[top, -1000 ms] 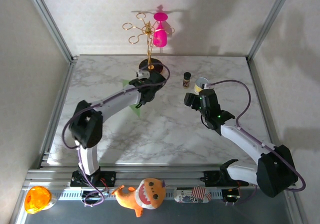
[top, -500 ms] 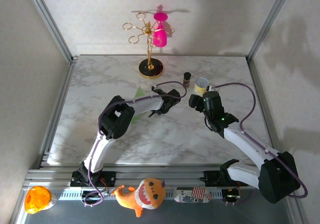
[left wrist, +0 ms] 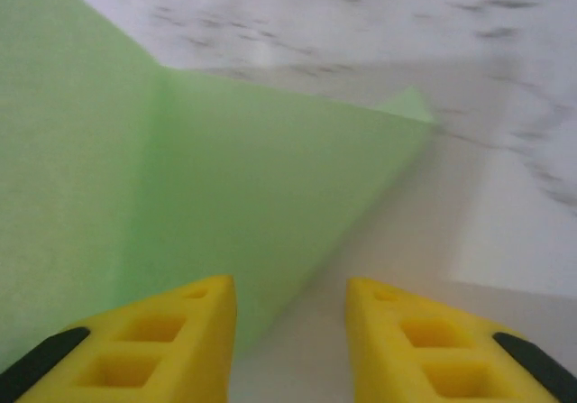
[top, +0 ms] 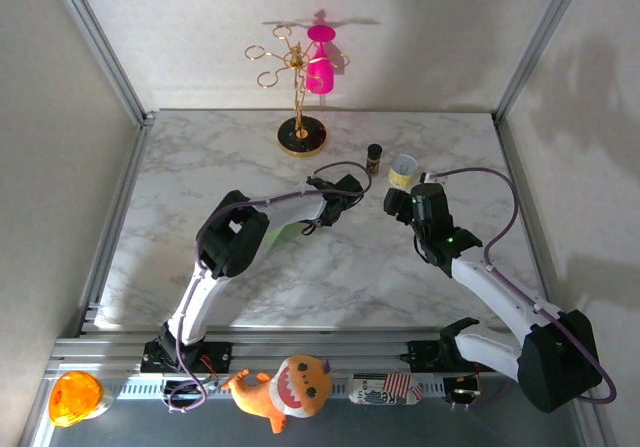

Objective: Fold a paper plane with a square sheet of paper (pick it up from the middle)
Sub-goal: Turn over the paper at the center of the table.

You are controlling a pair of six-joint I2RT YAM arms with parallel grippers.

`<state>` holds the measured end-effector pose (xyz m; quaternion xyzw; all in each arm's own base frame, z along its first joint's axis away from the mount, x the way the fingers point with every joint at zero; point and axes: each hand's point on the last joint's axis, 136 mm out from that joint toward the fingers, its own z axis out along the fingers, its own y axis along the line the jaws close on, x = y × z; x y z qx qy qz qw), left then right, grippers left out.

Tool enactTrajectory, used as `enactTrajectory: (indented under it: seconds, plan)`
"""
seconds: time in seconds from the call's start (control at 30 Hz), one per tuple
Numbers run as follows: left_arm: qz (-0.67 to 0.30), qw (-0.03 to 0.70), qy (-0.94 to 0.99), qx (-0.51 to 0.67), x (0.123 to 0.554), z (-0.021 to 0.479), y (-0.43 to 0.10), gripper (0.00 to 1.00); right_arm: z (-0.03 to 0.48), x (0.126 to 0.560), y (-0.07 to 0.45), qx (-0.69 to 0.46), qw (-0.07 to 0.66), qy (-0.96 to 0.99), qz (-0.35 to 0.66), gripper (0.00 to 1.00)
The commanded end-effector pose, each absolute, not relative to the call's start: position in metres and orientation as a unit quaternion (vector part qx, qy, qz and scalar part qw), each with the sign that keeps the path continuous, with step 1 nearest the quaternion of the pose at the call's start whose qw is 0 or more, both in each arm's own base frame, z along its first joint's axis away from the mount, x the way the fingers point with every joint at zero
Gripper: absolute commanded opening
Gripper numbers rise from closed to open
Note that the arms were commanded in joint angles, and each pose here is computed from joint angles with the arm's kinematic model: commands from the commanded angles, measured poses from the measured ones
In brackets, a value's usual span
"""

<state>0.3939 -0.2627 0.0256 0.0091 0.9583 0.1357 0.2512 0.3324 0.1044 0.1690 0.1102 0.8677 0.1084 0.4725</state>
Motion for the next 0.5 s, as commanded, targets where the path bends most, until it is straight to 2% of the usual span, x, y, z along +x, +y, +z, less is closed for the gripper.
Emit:
enactTrajectory:
  seconds: [0.0,0.17,0.27,0.37,0.47]
  plan:
    - [-0.048,0.236,0.971,0.005,0.381,0.054,-0.322,0.41,0.166,0.332,0.097,0.126,0.471,0.868,0.098,0.85]
    - [-0.249,0.198,0.948,-0.006,0.353,0.090,-0.368,0.46,0.163,0.333,0.099,0.138,0.464,0.867,0.117,0.85]
    - [-0.303,0.198,0.932,-0.025,0.344,0.109,-0.362,0.47,0.161,0.334,0.104,0.137,0.459,0.868,0.133,0.85]
    - [-0.299,0.214,0.928,-0.062,0.345,0.109,-0.327,0.42,0.158,0.336,0.110,0.132,0.451,0.871,0.143,0.85]
    - [-0.260,0.222,0.933,-0.114,0.349,0.089,-0.275,0.30,0.153,0.337,0.116,0.126,0.440,0.876,0.153,0.85]
